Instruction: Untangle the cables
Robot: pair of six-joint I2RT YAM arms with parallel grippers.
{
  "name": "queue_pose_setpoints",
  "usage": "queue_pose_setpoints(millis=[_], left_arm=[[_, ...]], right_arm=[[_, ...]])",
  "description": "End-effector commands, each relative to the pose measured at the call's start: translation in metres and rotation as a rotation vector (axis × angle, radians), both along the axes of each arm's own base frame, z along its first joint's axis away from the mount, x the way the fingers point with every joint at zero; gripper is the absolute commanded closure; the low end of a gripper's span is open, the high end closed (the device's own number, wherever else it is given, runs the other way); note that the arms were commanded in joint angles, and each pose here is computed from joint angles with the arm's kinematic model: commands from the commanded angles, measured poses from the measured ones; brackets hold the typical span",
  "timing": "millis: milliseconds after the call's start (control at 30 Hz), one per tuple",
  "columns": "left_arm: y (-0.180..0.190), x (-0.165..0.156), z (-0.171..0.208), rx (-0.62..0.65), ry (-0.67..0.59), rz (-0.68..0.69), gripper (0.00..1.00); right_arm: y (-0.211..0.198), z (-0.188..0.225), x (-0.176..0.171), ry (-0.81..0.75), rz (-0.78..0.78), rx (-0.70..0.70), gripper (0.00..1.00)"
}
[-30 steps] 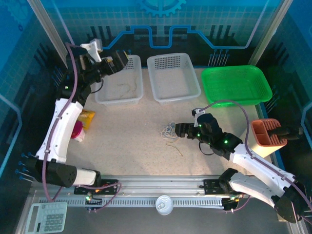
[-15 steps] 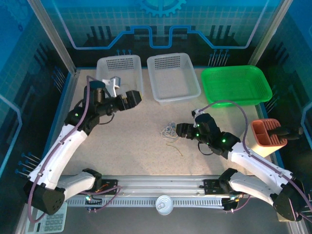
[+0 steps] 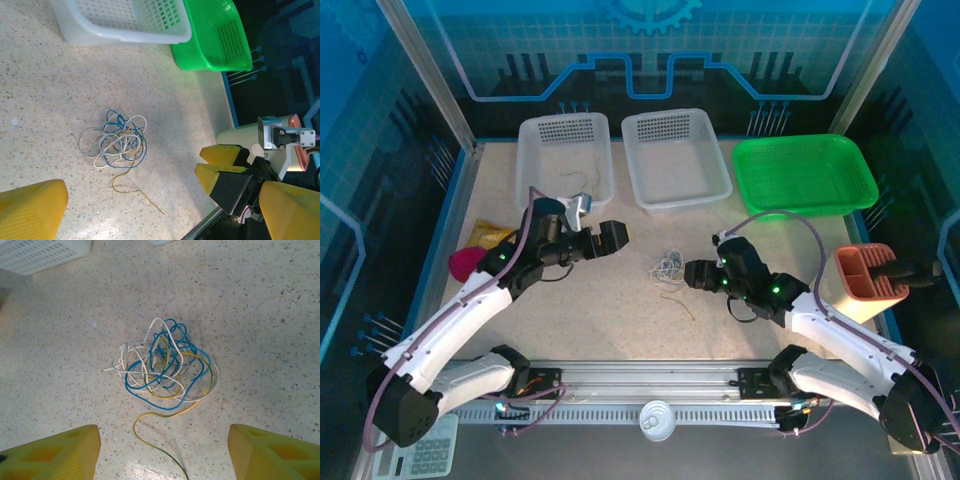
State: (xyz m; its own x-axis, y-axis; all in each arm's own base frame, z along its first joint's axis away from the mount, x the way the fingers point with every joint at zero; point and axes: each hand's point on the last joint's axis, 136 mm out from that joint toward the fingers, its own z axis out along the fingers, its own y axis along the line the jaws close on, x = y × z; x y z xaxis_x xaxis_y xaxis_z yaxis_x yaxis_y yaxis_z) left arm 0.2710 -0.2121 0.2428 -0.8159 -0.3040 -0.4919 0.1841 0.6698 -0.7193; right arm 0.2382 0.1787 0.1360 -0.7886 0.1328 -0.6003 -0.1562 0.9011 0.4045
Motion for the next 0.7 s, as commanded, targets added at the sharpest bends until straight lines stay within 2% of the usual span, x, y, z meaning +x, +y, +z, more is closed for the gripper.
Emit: queue_pose_setpoints(millis=[0,267,667], left_arm=[[-0.007,0.006,-0.002,-0.011,-0.019,0.006,0.01],[0.000,0.010,-0.020,-0.005,-0.037,0.061,0.01],[0.017,0.004,-0.042,-0.049,-0.016,0.164,0.01]], right_arm=[[0.005,-0.006,-0.007,0.027,0.072,-0.045,0.32],[0.019,-0.015,-0.015,0.061,0.192,-0.058,0.32],[0.017,-0.048,-0.028,0.098,0.212,-0.050,0.32]])
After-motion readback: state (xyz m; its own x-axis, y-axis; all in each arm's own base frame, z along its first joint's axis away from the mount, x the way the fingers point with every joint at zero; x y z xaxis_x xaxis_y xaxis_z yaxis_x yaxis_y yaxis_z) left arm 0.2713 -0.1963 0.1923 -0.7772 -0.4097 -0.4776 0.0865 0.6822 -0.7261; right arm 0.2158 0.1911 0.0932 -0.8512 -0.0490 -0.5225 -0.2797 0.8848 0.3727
